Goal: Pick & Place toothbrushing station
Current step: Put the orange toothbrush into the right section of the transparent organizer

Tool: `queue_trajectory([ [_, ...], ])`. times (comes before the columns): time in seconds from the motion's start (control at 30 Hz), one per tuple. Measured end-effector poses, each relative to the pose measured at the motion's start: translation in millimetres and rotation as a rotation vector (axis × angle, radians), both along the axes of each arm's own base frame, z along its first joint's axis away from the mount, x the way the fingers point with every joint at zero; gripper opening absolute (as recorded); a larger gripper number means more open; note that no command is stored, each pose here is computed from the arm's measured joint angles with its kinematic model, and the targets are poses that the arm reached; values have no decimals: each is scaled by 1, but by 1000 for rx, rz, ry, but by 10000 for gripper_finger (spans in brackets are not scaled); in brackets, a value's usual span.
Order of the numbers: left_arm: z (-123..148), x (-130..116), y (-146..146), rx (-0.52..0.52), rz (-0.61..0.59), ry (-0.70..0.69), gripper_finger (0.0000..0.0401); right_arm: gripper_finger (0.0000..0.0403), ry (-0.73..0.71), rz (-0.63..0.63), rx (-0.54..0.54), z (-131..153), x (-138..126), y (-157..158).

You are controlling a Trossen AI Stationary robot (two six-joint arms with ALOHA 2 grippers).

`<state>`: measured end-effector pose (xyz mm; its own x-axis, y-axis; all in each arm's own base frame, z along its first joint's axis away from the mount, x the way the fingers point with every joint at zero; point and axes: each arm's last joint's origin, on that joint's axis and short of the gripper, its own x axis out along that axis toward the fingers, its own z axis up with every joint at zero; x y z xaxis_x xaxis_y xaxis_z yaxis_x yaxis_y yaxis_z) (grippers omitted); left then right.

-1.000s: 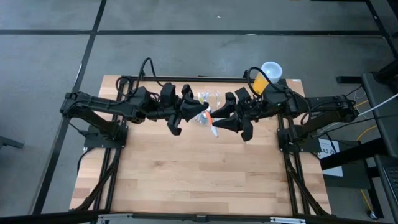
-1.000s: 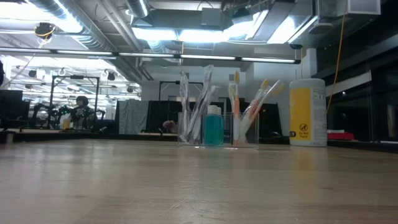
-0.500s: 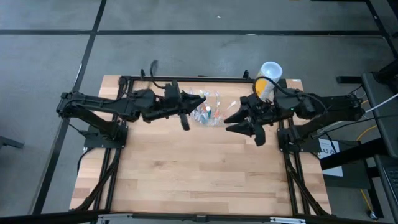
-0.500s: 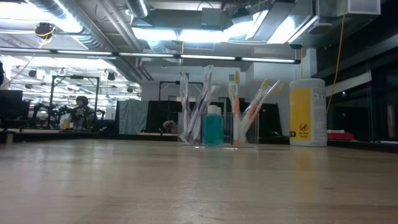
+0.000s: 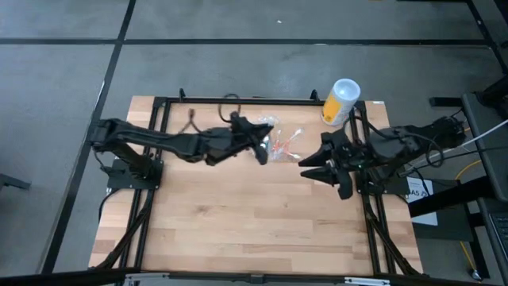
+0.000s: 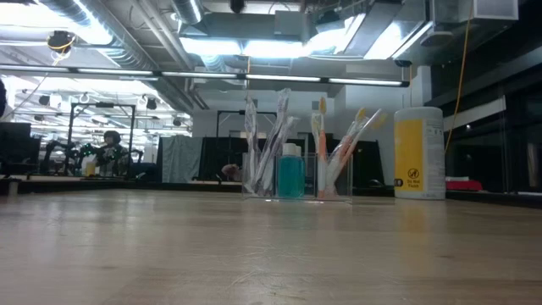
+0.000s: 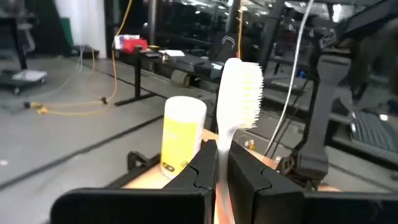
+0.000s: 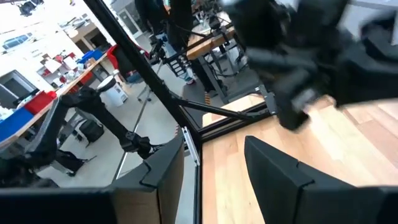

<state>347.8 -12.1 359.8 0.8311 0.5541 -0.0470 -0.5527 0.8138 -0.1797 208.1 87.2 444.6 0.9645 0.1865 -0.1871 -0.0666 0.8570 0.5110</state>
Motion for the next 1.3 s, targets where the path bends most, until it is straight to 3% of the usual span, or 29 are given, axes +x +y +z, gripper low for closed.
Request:
queue_trajectory([
  [0.13,-27,28,-1,-46,18,-42,12,169,-12,1,-4,2,-10,9],
  [0.47,-88,68,-5,14,147,0,11,168,-23,-45,52,5,-27,26],
  [0.67,-120,80,-1,33,259,41,11,168,-30,-61,102,6,-33,35],
  [1.3,-163,94,24,24,273,85,11,168,-49,-66,172,10,-35,37],
])
